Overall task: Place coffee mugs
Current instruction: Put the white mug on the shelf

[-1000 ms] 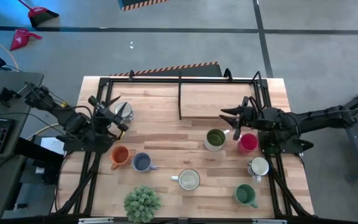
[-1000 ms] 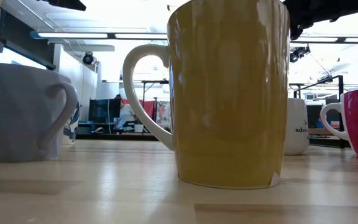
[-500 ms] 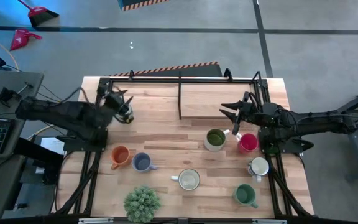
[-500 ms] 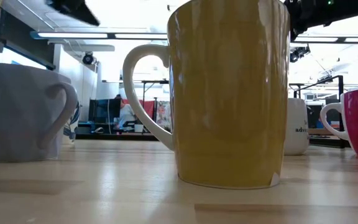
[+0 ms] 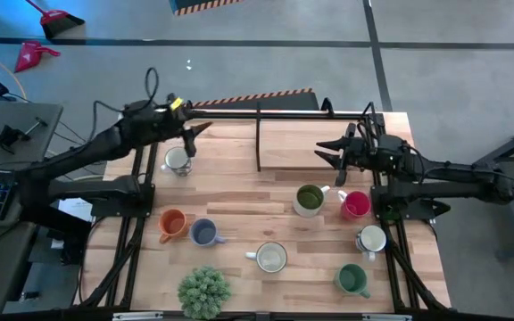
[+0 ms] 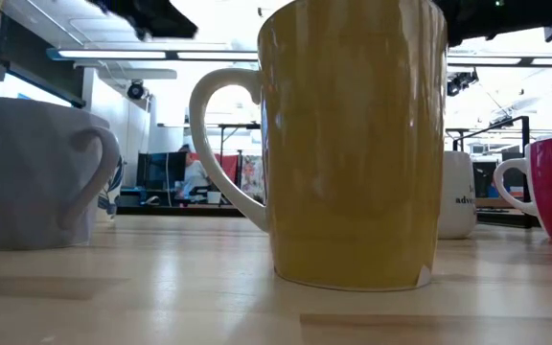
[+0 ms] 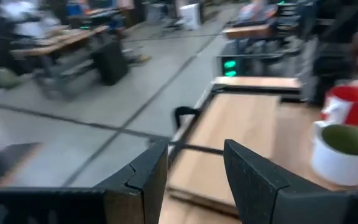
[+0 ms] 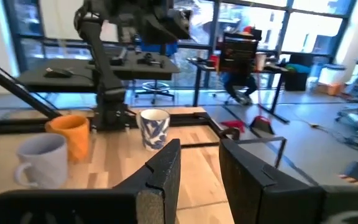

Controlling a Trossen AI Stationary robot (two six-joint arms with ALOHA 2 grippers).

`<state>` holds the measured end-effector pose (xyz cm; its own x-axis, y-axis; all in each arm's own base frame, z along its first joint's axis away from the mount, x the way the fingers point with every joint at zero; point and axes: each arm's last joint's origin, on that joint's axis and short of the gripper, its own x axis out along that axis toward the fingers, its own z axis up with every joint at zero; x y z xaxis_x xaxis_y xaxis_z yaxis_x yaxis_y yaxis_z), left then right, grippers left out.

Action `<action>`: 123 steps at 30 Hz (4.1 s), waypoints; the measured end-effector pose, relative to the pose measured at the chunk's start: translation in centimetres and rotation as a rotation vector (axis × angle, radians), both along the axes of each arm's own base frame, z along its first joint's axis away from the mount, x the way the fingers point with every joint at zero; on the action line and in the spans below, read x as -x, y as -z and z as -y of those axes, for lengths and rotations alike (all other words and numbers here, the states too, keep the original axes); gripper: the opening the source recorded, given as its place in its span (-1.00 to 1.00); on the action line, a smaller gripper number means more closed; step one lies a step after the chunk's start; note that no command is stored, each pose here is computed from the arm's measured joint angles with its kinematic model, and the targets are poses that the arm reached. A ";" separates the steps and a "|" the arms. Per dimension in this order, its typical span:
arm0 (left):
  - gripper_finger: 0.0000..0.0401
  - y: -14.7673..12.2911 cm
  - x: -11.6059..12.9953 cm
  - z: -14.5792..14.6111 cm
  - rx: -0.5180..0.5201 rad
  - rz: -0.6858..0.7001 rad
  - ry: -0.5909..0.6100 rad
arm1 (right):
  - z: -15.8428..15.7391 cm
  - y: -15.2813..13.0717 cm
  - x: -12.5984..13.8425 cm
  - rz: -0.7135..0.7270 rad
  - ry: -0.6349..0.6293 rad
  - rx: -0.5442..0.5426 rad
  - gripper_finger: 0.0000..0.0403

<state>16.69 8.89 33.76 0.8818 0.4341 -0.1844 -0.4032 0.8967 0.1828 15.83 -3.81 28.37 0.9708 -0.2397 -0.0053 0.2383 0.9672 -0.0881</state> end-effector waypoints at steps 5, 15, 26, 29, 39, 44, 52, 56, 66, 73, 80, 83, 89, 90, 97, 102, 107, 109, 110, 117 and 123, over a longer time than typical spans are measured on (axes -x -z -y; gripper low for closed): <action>-0.27 2.4 -2.8 -1.9 0.029 0.054 0.076 | 1.2 -0.6 -1.1 -0.051 -0.051 -0.019 -0.52; -0.27 5.2 -6.7 -1.0 0.043 -0.046 0.169 | 2.6 -0.5 -5.7 -0.580 -0.028 -0.103 -0.52; -0.27 5.5 -6.8 -0.8 0.011 -0.081 0.146 | 0.4 2.5 -9.4 -1.036 -0.150 -0.254 -0.52; -0.27 5.5 -6.8 -0.8 0.001 -0.086 0.136 | -0.6 3.0 -9.7 -1.072 -0.169 -0.263 -0.52; -0.27 5.5 -6.8 -0.8 0.001 -0.087 0.136 | -2.3 4.7 -10.6 -1.169 -0.051 -0.194 -0.46; -0.27 5.5 -6.8 -0.8 0.001 -0.087 0.136 | -2.4 5.9 -11.3 -1.203 -0.026 -0.249 -0.45; -0.27 5.5 -6.8 -0.8 -0.001 -0.087 0.136 | -2.4 7.1 -11.9 -1.243 -0.025 -0.249 -0.45; -0.27 5.5 -6.8 -0.8 -0.008 -0.090 0.138 | -2.3 7.9 -12.4 -1.270 -0.040 -0.229 -0.45; -0.27 5.5 -6.8 -0.8 -0.005 -0.088 0.154 | -2.3 10.1 -13.3 -1.338 -0.050 -0.211 -0.45; -0.27 5.5 -6.8 -0.8 -0.005 -0.088 0.154 | -2.2 10.6 -13.6 -1.345 -0.039 -0.214 -0.57; -0.27 5.5 -6.8 -0.8 -0.019 -0.093 0.158 | -2.2 10.6 -13.5 -1.346 -0.037 -0.212 -0.96; -0.27 5.5 -6.8 -0.8 -0.020 -0.094 0.158 | -2.1 10.6 -13.5 -1.342 0.008 -0.201 -0.98; -0.27 5.5 -6.8 -0.8 -0.020 -0.094 0.158 | -2.0 10.4 -13.5 -1.333 0.036 -0.179 -0.99; -0.27 5.5 -6.8 -0.8 -0.020 -0.094 0.158 | -2.0 10.4 -13.6 -1.333 0.034 -0.182 -0.99; -0.27 5.6 -6.8 -0.8 -0.014 -0.105 0.158 | -1.9 8.2 -14.7 -1.295 0.050 -0.181 -1.00; -0.27 5.8 -6.7 -0.7 -0.001 -0.131 0.157 | -1.3 5.1 -15.4 -1.264 0.128 -0.229 -1.00; -0.27 6.2 -7.0 -0.9 0.005 -0.146 0.150 | 0.5 2.0 -15.8 -1.199 0.253 -0.338 -1.00; -0.27 6.6 -7.2 -1.0 0.011 -0.159 0.145 | 1.3 1.1 -15.9 -1.159 0.299 -0.378 -1.00; -0.27 6.8 -7.4 -1.1 0.012 -0.167 0.141 | 1.7 0.7 -15.9 -1.144 0.319 -0.399 -1.00; -0.27 7.7 -7.8 -1.7 -0.008 -0.222 -0.002 | 5.4 0.0 -15.2 -1.054 0.484 -0.567 -1.00; -0.27 7.6 -7.6 -1.9 -0.028 -0.233 -0.091 | 8.5 0.7 -14.6 -0.993 0.617 -0.737 -1.00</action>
